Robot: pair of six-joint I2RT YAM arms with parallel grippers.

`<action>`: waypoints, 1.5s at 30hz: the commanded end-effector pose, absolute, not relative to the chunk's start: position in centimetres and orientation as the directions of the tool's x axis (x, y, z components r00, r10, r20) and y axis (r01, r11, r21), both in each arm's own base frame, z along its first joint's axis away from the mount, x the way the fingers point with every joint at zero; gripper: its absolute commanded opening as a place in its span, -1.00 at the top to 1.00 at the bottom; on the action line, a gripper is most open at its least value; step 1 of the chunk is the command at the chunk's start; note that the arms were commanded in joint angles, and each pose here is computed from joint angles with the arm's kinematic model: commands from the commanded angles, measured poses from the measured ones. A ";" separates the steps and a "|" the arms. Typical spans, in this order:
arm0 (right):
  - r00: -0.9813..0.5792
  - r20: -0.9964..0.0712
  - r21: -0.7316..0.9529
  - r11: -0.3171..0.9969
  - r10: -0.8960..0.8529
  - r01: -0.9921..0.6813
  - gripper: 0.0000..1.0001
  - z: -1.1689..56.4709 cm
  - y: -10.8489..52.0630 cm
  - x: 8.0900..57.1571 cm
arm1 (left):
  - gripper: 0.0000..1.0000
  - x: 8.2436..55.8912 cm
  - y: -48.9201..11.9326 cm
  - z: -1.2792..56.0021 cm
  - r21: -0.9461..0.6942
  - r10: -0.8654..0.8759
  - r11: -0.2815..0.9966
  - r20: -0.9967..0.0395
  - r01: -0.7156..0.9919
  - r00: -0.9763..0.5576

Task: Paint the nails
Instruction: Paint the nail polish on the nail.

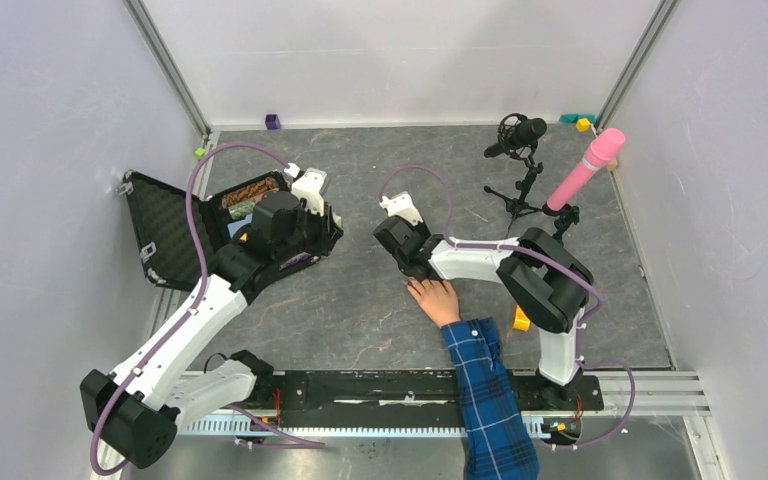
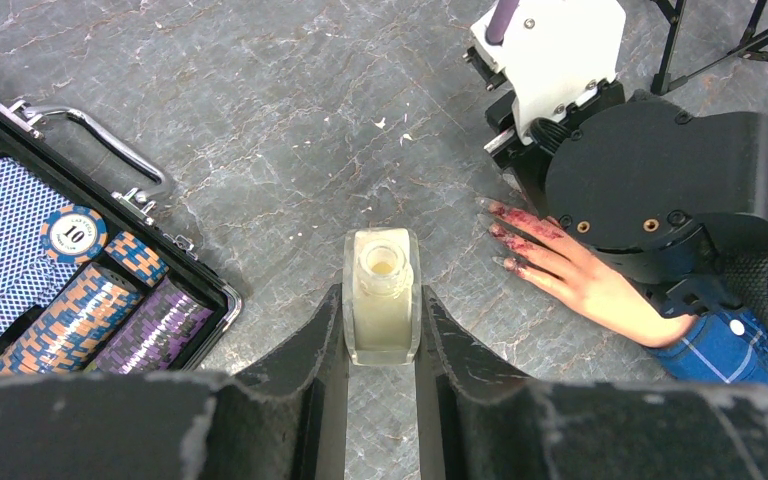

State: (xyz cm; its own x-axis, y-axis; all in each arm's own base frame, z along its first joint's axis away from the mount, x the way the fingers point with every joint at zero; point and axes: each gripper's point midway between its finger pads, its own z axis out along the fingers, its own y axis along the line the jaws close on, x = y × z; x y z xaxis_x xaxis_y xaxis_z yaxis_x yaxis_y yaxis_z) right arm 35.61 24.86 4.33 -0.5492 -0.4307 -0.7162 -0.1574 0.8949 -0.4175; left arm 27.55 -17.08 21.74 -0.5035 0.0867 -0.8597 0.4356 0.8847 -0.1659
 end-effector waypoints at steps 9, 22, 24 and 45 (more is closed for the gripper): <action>-0.484 -0.798 -0.289 0.933 -0.359 -0.214 1.00 8.2 28.0 36.6 | 0.90 27.8 -17.0 23.0 -0.175 0.053 0.883 -0.885 0.436 -0.463; -0.500 -0.768 -0.304 0.915 -0.400 -0.264 1.00 6.1 29.7 36.6 | 0.89 27.9 -17.0 22.9 -0.174 0.055 0.885 -0.882 0.432 -0.468; -0.502 -0.765 -0.307 0.914 -0.403 -0.265 1.00 5.9 29.7 36.6 | 0.89 27.8 -17.0 22.9 -0.173 0.056 0.885 -0.882 0.432 -0.469; -0.517 -0.744 -0.369 0.905 -0.423 -0.211 1.00 5.4 27.7 36.7 | 0.89 27.9 -16.8 23.0 -0.170 0.054 0.888 -0.884 0.427 -0.465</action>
